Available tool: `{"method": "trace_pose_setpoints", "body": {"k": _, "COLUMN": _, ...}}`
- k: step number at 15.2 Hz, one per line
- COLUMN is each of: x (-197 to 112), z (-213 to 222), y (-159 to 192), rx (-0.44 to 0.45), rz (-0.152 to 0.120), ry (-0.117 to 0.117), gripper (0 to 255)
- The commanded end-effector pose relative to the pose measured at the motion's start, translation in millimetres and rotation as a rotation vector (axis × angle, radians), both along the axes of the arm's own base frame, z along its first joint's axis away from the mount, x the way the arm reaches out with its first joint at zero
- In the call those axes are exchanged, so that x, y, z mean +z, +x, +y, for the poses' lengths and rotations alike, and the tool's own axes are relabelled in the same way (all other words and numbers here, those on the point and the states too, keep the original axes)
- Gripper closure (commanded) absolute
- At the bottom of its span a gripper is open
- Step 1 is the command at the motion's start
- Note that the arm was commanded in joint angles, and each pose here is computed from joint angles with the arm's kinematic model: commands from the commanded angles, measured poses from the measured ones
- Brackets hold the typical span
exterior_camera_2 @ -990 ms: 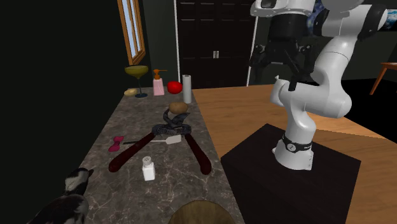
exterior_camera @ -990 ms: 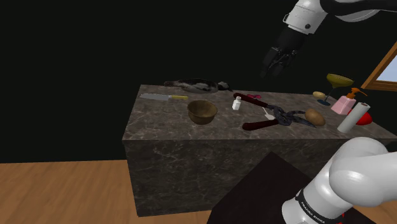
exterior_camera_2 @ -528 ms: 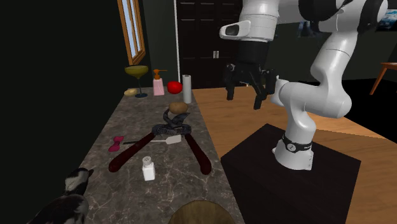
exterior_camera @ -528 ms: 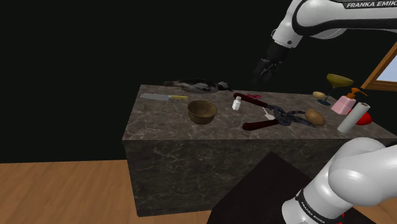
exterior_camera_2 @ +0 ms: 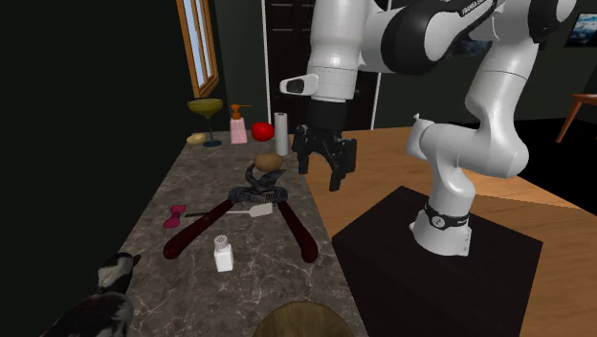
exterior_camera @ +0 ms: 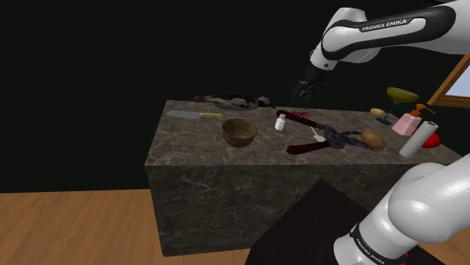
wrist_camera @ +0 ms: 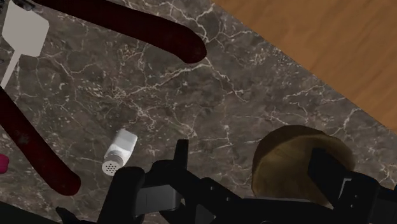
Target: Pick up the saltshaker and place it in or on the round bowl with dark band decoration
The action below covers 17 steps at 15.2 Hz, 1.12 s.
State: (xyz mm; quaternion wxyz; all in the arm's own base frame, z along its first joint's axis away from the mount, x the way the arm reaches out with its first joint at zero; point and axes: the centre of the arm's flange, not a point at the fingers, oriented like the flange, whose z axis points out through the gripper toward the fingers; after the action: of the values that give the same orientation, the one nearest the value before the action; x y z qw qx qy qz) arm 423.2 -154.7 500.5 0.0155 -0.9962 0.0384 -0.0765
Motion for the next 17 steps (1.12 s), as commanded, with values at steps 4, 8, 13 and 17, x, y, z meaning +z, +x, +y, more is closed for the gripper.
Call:
{"method": "trace_pose_setpoints", "body": {"k": 4, "x": -40, "z": -40, "y": 31, "rx": 0.004, "rz": 0.003, "ry": -0.013, "gripper": 0}}
{"method": "trace_pose_setpoints", "body": {"k": 8, "x": -71, "z": -73, "y": 58, "rx": 0.006, "rz": 0.006, "ry": -0.022, "gripper": 0}}
{"method": "trace_pose_setpoints", "body": {"k": 13, "x": -109, "z": -114, "y": 91, "rx": 0.009, "rz": 0.009, "ry": -0.033, "gripper": 0}}
{"method": "trace_pose_setpoints", "body": {"k": 17, "x": -139, "z": -147, "y": 118, "rx": 0.011, "rz": 0.012, "ry": -0.042, "gripper": 0}}
